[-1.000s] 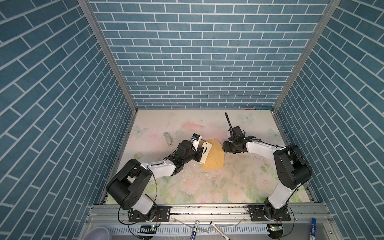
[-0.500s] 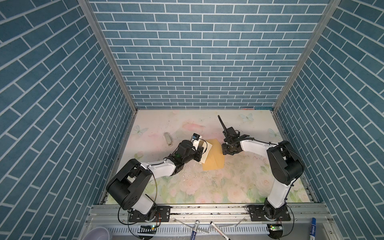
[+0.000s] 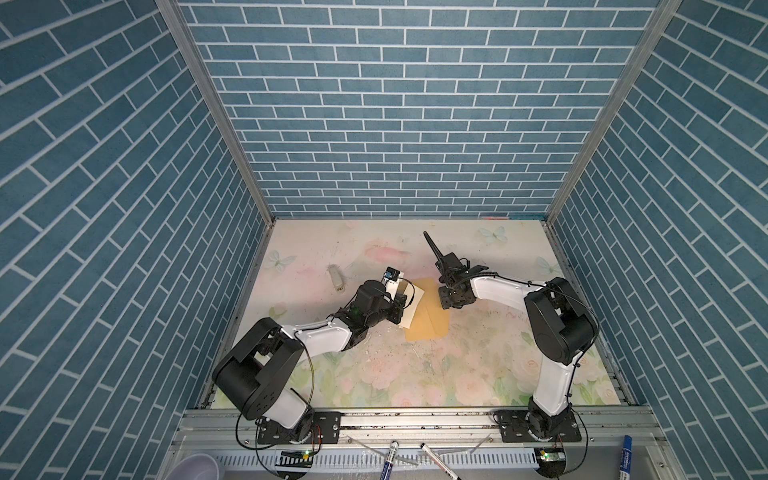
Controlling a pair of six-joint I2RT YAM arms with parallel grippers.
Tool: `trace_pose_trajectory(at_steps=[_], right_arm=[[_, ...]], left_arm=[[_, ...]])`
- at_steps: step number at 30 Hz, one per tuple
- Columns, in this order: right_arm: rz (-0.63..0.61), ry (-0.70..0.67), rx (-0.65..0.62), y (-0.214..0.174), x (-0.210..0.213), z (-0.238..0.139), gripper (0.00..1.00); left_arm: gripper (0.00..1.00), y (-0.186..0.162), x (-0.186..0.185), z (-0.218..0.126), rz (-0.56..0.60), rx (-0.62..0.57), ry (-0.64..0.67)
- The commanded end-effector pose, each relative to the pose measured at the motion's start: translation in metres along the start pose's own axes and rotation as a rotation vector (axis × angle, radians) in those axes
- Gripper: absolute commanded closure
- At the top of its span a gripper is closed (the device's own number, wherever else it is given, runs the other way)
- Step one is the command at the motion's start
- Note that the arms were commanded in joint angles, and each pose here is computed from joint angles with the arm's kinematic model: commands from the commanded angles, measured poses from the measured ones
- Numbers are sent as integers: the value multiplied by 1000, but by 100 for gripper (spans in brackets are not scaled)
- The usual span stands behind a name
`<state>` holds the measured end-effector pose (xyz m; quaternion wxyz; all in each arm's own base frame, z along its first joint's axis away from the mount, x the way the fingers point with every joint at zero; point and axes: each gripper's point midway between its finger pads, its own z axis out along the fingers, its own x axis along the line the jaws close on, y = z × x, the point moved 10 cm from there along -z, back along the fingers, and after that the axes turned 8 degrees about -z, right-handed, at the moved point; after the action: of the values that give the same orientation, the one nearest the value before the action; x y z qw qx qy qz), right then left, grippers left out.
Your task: Place the letter into the envelope and seal it
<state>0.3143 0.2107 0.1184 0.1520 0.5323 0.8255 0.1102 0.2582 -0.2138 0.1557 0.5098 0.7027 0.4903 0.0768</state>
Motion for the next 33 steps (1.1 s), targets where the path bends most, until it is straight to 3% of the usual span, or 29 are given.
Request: trace_pose_trajectory(at_steps=[1,8,11,18,22,27,33], right_arm=[[-27,-17,31,2,3,1,40],[27,50,-131,19,0,-37,36],[42,86,-218,23,-2,-59,30],[63,141,-450,18,-17,-117,23],[100,309,-622,8,-24,-152,17],[118,643,-812,-2,-26,-180,16],[89,979,-829,5,-12,-183,15]], left_arm=[[100,20,-11,-9,7,-61,-26],[100,45,-24,-31,-32,-148,-57],[100,55,-30,-41,-65,-178,-82],[100,80,-37,-60,-207,-224,-176],[100,93,-31,-68,-325,-263,-272],[100,108,-27,-75,-420,-317,-386],[100,120,-27,-83,-494,-371,-509]])
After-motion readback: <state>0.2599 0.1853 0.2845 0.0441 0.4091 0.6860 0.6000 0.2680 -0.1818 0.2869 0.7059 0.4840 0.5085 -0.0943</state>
